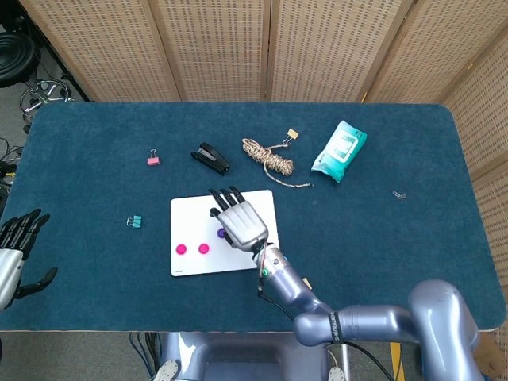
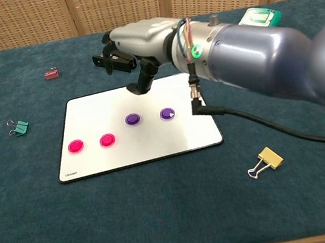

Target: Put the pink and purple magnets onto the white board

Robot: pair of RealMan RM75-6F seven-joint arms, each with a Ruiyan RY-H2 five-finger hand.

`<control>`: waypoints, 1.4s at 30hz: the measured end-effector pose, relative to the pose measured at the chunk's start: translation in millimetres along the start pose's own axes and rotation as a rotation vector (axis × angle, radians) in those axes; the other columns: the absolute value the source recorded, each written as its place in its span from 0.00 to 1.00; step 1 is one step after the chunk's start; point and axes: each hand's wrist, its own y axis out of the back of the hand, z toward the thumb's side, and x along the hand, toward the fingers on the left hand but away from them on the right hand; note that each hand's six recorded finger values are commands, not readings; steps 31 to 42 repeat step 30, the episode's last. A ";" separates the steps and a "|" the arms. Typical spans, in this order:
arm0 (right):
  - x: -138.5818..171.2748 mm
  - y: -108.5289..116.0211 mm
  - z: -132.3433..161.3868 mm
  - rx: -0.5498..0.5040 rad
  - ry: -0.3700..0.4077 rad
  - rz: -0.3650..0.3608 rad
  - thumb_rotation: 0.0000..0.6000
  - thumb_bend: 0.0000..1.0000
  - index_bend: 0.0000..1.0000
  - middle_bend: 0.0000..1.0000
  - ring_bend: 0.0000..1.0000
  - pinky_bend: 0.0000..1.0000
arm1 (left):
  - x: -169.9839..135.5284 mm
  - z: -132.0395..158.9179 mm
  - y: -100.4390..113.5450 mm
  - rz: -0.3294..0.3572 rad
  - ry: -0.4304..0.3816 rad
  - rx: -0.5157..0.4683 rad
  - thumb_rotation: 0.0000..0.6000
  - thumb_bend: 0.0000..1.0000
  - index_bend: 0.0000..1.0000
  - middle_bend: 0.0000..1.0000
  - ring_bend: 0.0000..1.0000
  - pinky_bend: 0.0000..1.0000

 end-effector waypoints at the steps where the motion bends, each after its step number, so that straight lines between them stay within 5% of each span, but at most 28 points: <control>1: 6.3 6.0 -5.2 0.010 0.005 -0.023 1.00 0.24 0.19 0.00 0.00 0.00 | -0.5 0.7 0.1 0.001 -0.004 0.000 1.00 0.28 0.00 0.00 0.00 0.00; 3: 19.3 16.5 -18.1 0.031 0.007 -0.063 1.00 0.08 0.13 0.00 0.00 0.00 | -1.4 1.6 0.3 0.002 -0.009 -0.001 1.00 0.28 0.00 0.00 0.00 0.00; 6: 39.8 28.5 -39.9 0.064 -0.001 -0.104 1.00 0.00 0.05 0.00 0.00 0.00 | -2.7 1.5 0.6 0.006 -0.012 0.000 1.00 0.28 0.00 0.00 0.00 0.00; 17: 154.7 65.2 -136.9 0.173 -0.116 -0.255 1.00 0.00 0.00 0.00 0.00 0.00 | -6.4 0.8 2.1 0.028 -0.015 0.004 1.00 0.29 0.00 0.00 0.00 0.00; 28: 289.0 43.5 -220.7 0.159 -0.340 -0.296 1.00 0.00 0.00 0.00 0.00 0.00 | -5.5 1.2 -4.4 0.020 -0.012 0.034 1.00 0.29 0.00 0.00 0.00 0.00; 42: 302.9 39.7 -228.7 0.152 -0.365 -0.292 1.00 0.00 0.00 0.00 0.00 0.00 | -5.2 1.0 -4.6 0.021 -0.011 0.035 1.00 0.29 0.00 0.00 0.00 0.00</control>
